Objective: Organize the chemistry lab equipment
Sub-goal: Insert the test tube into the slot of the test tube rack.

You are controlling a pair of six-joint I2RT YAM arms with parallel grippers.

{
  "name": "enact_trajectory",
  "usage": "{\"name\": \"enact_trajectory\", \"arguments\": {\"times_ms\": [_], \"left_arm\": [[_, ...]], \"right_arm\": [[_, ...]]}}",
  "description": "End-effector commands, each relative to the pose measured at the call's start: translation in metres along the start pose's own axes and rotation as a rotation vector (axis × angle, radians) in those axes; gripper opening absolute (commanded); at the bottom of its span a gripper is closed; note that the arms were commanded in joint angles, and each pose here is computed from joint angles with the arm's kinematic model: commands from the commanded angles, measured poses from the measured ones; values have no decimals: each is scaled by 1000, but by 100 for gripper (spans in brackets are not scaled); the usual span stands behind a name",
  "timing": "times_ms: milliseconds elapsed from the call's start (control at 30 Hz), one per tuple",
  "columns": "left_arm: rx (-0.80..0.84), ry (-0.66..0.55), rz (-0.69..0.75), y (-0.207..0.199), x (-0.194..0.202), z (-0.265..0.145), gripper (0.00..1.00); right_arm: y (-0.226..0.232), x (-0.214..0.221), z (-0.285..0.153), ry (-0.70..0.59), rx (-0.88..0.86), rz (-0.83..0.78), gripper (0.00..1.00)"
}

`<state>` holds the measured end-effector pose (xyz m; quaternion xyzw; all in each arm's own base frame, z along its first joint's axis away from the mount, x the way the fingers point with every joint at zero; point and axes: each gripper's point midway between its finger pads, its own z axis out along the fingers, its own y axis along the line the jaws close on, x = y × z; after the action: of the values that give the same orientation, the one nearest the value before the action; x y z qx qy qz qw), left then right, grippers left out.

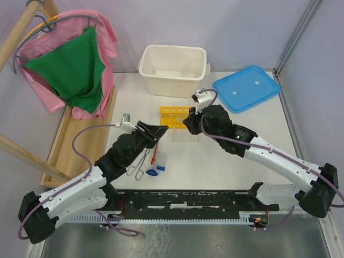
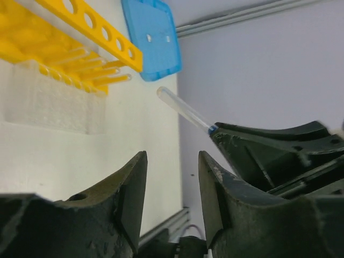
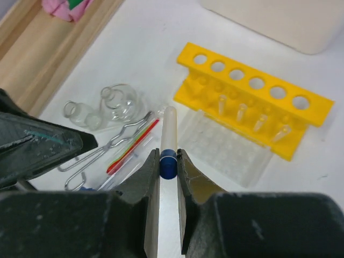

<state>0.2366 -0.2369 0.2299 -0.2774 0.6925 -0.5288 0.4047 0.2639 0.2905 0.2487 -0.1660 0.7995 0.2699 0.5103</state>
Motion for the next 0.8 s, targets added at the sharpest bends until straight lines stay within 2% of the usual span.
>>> {"name": "enact_trajectory", "arguments": {"times_ms": [0, 100, 133, 233, 433, 633, 767], "left_arm": [[-205, 70, 425, 23, -4, 2, 49], [-297, 163, 558, 33, 4, 12, 44], [-334, 179, 586, 38, 3, 13, 36], [-350, 167, 617, 40, -1, 13, 29], [-360, 76, 677, 33, -26, -2, 34], [-440, 201, 760, 52, -11, 6, 35], [-442, 213, 752, 63, -5, 10, 34]], "right_arm": [[-36, -6, -8, 129, 226, -141, 4], [-48, -9, -10, 238, 303, -187, 4], [-51, -10, -10, 266, 319, -194, 4], [-64, -10, -7, 340, 334, -175, 5], [-94, -9, -1, 442, 273, -38, 6], [-99, 11, 15, 570, 210, -18, 7], [-100, 26, 24, 603, 196, -11, 7]]}}
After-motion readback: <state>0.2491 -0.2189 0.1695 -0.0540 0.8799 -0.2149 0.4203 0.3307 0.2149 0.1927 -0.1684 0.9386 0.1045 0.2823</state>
